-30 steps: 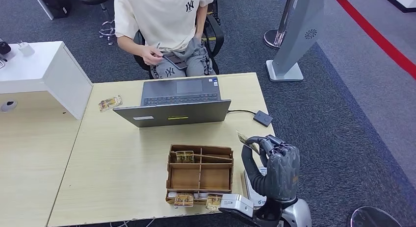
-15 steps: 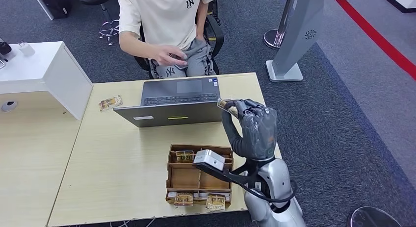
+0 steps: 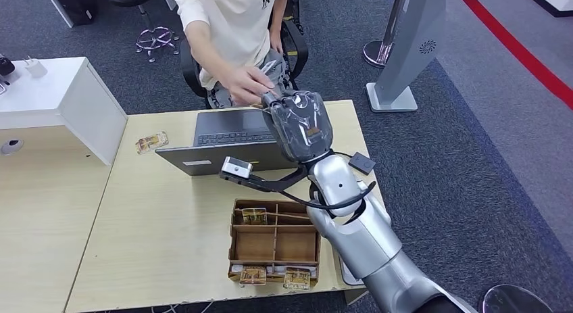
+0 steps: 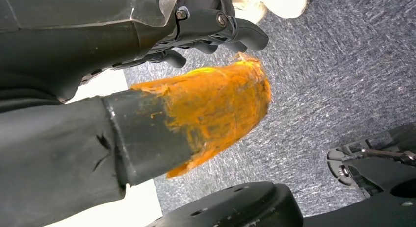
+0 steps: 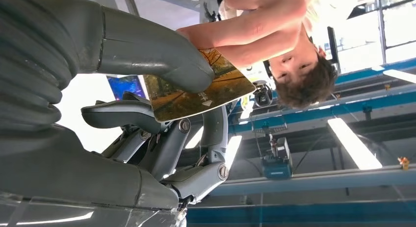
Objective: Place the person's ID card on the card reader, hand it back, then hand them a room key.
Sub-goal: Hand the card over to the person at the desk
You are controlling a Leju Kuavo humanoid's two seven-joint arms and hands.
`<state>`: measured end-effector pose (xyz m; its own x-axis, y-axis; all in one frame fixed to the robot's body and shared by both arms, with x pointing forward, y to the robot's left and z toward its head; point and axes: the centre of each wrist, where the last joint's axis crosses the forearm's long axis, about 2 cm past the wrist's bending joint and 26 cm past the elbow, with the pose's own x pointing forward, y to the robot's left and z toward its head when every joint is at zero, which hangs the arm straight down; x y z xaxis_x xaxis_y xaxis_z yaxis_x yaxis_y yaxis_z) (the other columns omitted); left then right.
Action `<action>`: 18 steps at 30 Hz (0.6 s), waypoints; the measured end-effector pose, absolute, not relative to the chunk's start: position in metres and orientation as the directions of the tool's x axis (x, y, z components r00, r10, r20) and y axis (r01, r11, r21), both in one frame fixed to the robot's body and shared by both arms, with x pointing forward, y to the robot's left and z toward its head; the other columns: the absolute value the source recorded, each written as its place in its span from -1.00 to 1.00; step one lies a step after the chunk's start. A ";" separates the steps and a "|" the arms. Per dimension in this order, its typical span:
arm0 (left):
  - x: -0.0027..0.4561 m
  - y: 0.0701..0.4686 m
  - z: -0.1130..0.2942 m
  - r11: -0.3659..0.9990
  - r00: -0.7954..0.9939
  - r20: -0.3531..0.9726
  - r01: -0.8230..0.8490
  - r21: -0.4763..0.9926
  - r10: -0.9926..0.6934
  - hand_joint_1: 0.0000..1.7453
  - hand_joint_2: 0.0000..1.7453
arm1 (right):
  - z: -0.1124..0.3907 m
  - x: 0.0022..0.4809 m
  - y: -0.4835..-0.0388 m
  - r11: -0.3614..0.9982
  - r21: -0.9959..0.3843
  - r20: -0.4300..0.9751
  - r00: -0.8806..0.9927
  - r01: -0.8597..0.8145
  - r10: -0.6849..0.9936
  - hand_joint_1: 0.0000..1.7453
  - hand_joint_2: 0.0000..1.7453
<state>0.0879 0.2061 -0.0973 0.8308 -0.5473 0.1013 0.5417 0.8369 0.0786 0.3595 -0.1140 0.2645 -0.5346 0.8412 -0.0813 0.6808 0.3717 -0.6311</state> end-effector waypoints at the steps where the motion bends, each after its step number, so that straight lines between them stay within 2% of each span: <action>1: 0.089 0.206 -0.097 0.834 0.828 0.101 0.546 0.079 -0.551 -1.00 -1.00 | 0.265 0.362 -0.112 0.363 -0.636 -0.090 -0.533 0.681 0.841 1.00 1.00; 4: 0.091 0.205 -0.096 0.827 0.821 0.100 0.556 0.081 -0.562 -1.00 -1.00 | 0.267 0.369 -0.106 0.347 -0.647 -0.106 -0.531 0.679 0.841 1.00 1.00; 7: 0.093 0.204 -0.096 0.822 0.815 0.103 0.564 0.083 -0.570 -1.00 -1.00 | 0.269 0.372 -0.101 0.341 -0.653 -0.108 -0.529 0.676 0.842 -0.50 1.00; 8: 0.093 0.203 -0.096 0.820 0.813 0.104 0.567 0.083 -0.573 -1.00 -1.00 | 0.269 0.373 -0.099 0.342 -0.654 -0.106 -0.529 0.675 0.842 -1.00 0.50; 11: 0.093 0.202 -0.096 0.818 0.811 0.105 0.569 0.084 -0.575 -1.00 -1.00 | 0.269 0.373 -0.095 0.352 -0.653 -0.089 -0.530 0.670 0.843 -1.00 -1.00; 18: 0.092 0.202 -0.096 0.825 0.818 0.105 0.560 0.082 -0.566 -1.00 -1.00 | 0.261 0.366 -0.093 0.383 -0.636 -0.062 -0.539 0.670 0.840 -1.00 -1.00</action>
<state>0.0919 0.2024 -0.0958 0.8180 -0.5656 0.1046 0.5598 0.8246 0.0818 0.3661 -0.0929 0.2610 -0.5394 0.8398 -0.0618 0.6699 0.3835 -0.6357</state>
